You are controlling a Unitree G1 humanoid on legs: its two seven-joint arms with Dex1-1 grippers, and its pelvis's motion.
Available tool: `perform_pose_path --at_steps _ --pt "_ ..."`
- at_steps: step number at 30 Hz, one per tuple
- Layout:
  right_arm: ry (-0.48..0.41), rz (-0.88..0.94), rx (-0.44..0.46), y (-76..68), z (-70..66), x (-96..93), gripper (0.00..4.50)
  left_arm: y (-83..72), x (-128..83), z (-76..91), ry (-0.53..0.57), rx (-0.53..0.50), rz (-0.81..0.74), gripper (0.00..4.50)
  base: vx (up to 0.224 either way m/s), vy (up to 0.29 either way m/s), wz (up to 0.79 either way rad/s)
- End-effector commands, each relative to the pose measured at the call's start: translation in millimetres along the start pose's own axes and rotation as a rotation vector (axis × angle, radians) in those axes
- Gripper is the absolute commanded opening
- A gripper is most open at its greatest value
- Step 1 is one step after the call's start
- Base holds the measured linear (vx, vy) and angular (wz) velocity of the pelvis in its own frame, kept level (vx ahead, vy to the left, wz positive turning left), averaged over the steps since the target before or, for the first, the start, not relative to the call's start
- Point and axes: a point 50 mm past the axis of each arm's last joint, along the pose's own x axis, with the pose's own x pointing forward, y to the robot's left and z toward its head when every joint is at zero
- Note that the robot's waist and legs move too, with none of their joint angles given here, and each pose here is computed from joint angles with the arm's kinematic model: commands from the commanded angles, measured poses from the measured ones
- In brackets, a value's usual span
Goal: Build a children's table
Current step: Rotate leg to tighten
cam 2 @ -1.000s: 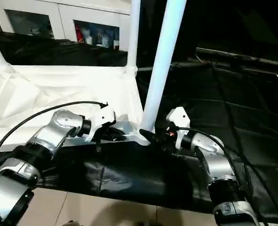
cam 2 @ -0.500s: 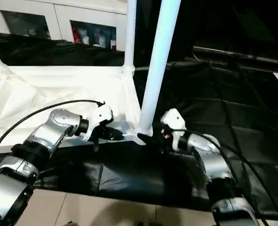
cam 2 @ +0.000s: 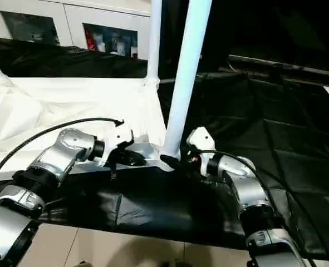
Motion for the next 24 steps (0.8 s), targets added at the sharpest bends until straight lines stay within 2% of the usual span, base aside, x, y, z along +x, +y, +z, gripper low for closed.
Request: perform_pose_path --at_steps 1,3,7,8,9,12,15,18,19,22,23,24 --pt "-0.012 -0.003 -0.004 -3.9 5.0 1.3 3.04 -4.3 -2.0 -19.0 0.074 -0.043 -0.012 0.00 0.000 0.000 0.00" --pt "-0.016 0.002 0.010 -1.9 3.8 2.3 2.81 -4.2 -2.5 -19.4 0.073 -0.044 -0.009 0.00 0.000 0.000 0.00" --pt "-0.030 -0.037 0.089 1.7 -2.0 7.0 2.62 -1.6 -1.4 -19.2 0.060 -0.053 0.041 0.00 0.000 0.000 0.00" --pt "-0.018 -0.078 0.110 3.0 -6.8 9.9 2.55 0.0 1.3 -18.5 0.060 -0.060 0.075 0.00 0.000 0.000 0.00" --pt "0.005 -0.192 0.166 5.1 -16.3 18.1 2.54 3.1 11.6 -15.0 0.065 -0.084 0.160 0.00 0.000 0.000 0.00" --pt "0.036 -0.322 0.218 5.7 -23.1 28.4 2.51 5.8 25.1 -7.2 0.056 -0.115 0.248 0.00 0.000 0.000 0.00" --pt "0.106 -0.430 0.210 7.6 -27.5 40.2 2.51 5.9 41.9 5.9 0.031 -0.128 0.310 0.00 0.000 0.000 0.00" --pt "0.131 -0.440 0.190 16.7 -25.2 56.3 2.51 0.8 59.9 20.2 0.006 -0.118 0.314 0.00 0.000 0.000 0.00" --pt "0.119 -0.421 0.163 20.6 -22.0 61.6 3.04 -2.5 65.7 24.0 0.000 -0.103 0.295 0.00 0.000 0.000 0.00" --pt "0.077 -0.404 0.163 22.8 -17.1 65.9 3.15 -6.0 70.5 26.7 -0.002 -0.069 0.261 0.00 0.000 0.000 0.00" --pt "0.064 -0.410 0.158 20.2 -15.4 64.1 3.33 -6.2 69.6 26.1 0.000 -0.058 0.245 0.00 0.000 0.000 0.00" --pt "0.053 -0.411 0.147 17.6 -13.8 61.7 3.33 -6.1 67.9 25.2 0.002 -0.046 0.229 0.00 0.000 0.000 0.00"
